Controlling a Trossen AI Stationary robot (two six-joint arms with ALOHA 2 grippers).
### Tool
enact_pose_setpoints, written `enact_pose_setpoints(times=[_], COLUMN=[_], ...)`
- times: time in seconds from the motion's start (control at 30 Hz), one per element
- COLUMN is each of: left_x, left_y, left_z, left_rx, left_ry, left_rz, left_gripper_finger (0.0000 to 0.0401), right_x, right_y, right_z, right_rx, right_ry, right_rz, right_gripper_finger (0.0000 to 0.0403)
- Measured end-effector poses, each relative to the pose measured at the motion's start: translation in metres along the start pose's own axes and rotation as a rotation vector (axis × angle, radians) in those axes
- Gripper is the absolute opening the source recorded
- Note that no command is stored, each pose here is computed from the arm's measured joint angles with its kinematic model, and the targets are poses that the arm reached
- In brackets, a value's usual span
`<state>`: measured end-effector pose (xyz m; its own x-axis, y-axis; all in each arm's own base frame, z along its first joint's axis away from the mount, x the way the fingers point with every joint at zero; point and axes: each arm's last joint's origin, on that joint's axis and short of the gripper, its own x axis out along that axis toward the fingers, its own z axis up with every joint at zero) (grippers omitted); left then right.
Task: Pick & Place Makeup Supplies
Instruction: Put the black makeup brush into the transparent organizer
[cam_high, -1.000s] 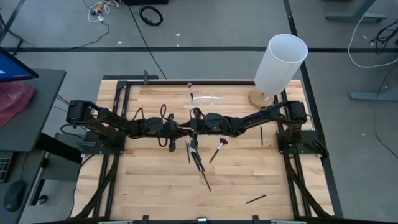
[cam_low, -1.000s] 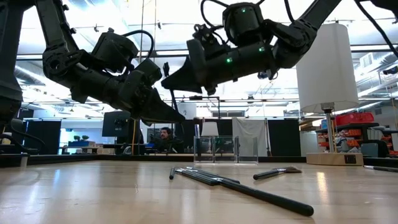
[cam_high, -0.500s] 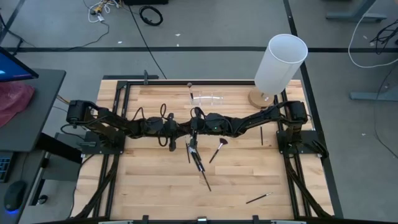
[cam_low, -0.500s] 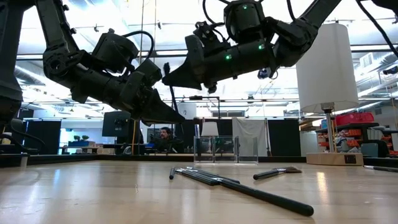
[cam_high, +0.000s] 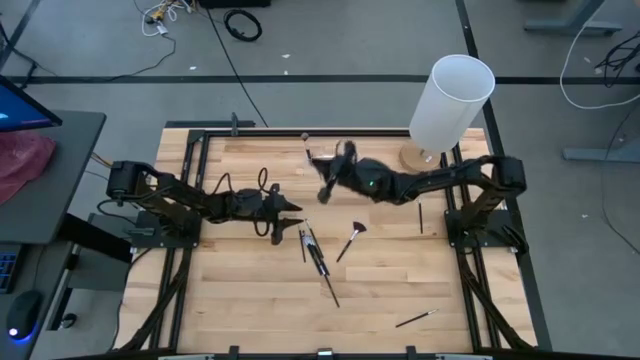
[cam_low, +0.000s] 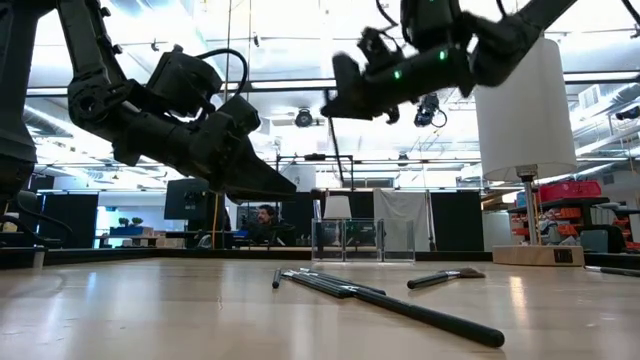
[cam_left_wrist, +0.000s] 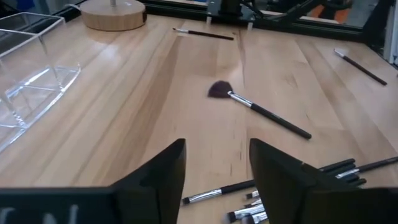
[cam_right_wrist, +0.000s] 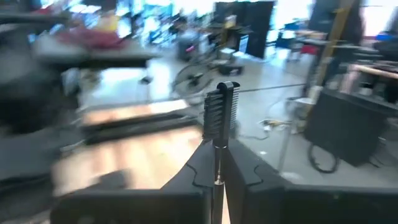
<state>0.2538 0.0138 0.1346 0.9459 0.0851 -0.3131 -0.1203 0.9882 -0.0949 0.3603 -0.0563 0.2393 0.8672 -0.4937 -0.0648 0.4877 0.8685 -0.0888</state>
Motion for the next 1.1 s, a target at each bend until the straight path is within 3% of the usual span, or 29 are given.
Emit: enact_pose_setpoints(times=[0.2, 0.4, 0.73, 1.1], left_x=[0.000, 0.000, 0.000, 0.000], left_y=[0.000, 0.000, 0.000, 0.001], left_z=[0.000, 0.001, 0.001, 0.001], left_rx=[0.010, 0.013, 0.014, 0.018], left_ry=[-0.002, -0.008, -0.011, -0.012], left_rz=[0.004, 0.003, 0.002, 0.013], left_gripper_finger=[0.0192, 0.0192, 0.0192, 0.0193], right_x=[0.016, 0.043, 0.050, 0.049], right_y=[-0.049, -0.078, -0.085, -0.086], right_z=[-0.026, -0.065, -0.089, -0.097], right_rx=[0.124, 0.167, 0.148, 0.207], right_ry=[-0.126, -0.077, 0.037, 0.107], right_rz=[-0.147, -0.242, -0.285, -0.257], right_gripper_finger=[0.0010, 0.0010, 0.0015, 0.0033])
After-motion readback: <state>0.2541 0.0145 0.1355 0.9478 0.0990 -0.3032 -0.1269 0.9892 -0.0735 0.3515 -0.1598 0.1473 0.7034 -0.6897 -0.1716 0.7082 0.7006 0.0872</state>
